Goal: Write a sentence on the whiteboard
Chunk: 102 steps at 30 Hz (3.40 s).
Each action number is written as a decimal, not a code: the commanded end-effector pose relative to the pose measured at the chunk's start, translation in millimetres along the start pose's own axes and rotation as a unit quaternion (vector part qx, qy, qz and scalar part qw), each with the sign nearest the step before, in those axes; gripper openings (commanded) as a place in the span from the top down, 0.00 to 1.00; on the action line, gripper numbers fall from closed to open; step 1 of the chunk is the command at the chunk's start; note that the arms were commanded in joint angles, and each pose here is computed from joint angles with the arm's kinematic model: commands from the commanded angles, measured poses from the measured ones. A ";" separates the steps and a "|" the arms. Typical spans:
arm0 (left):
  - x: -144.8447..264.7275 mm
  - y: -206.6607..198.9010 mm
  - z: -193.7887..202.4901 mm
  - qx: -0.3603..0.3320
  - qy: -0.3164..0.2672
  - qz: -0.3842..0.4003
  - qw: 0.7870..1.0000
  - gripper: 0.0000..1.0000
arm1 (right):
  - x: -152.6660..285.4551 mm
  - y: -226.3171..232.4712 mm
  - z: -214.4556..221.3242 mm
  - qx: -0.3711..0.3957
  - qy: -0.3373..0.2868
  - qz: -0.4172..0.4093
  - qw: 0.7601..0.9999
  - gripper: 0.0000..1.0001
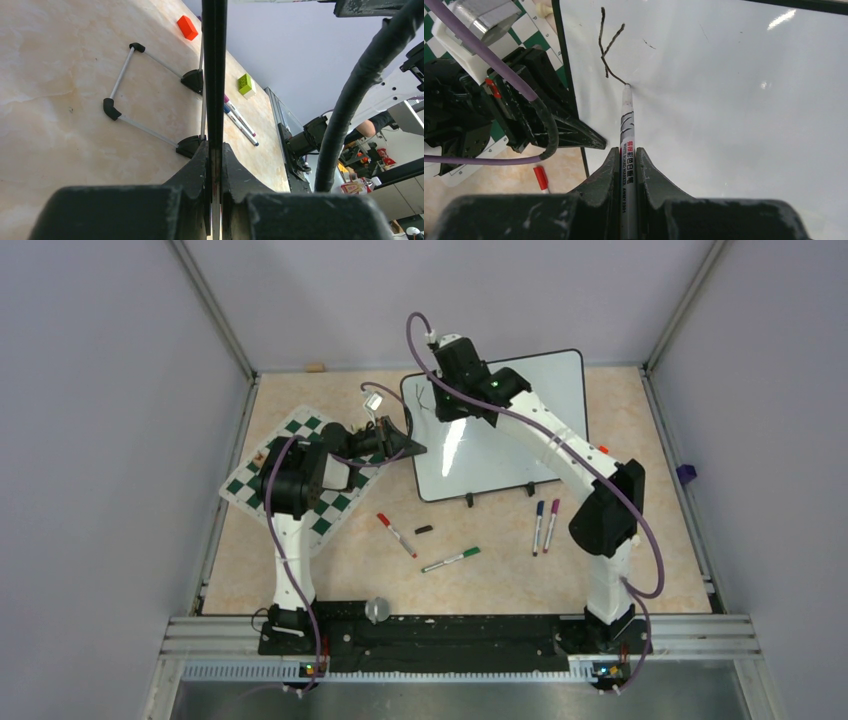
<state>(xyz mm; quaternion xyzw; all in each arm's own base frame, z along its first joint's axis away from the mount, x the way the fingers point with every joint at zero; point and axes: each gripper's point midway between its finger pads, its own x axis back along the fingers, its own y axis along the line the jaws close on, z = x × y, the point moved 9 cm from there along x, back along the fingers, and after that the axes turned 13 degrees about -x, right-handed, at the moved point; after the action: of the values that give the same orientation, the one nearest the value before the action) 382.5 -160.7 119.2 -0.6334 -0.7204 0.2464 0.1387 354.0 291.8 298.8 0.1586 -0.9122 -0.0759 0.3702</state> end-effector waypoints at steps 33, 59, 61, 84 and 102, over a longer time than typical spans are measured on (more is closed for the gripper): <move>-6.0 -15.4 -4.8 -0.065 0.027 0.053 0.996 1.00 | 50.8 -9.0 -36.0 -0.025 -0.100 -0.050 0.993 1.00; -4.3 -19.5 -3.3 -0.068 0.031 0.056 0.996 1.00 | 22.7 -5.6 -42.0 -0.031 -0.091 -0.018 0.995 1.00; -4.3 -19.3 -3.0 -0.068 0.031 0.056 0.996 1.00 | 21.2 -6.5 -41.7 -0.033 -0.091 -0.013 0.995 1.00; -3.0 -21.1 -0.8 -0.068 0.032 0.055 0.996 1.00 | 12.5 -7.0 -38.2 -0.041 -0.079 0.000 0.996 1.00; -2.7 -21.1 -1.0 -0.069 0.031 0.054 0.996 1.00 | 16.4 -3.7 -39.3 -0.037 -0.072 -0.019 0.997 1.00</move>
<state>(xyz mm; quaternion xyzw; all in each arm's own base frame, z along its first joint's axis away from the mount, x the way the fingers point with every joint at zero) 379.8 -160.3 118.0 -0.6410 -0.7200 0.2328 0.1287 367.7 282.3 320.5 0.1487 -0.9258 -0.1159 0.3275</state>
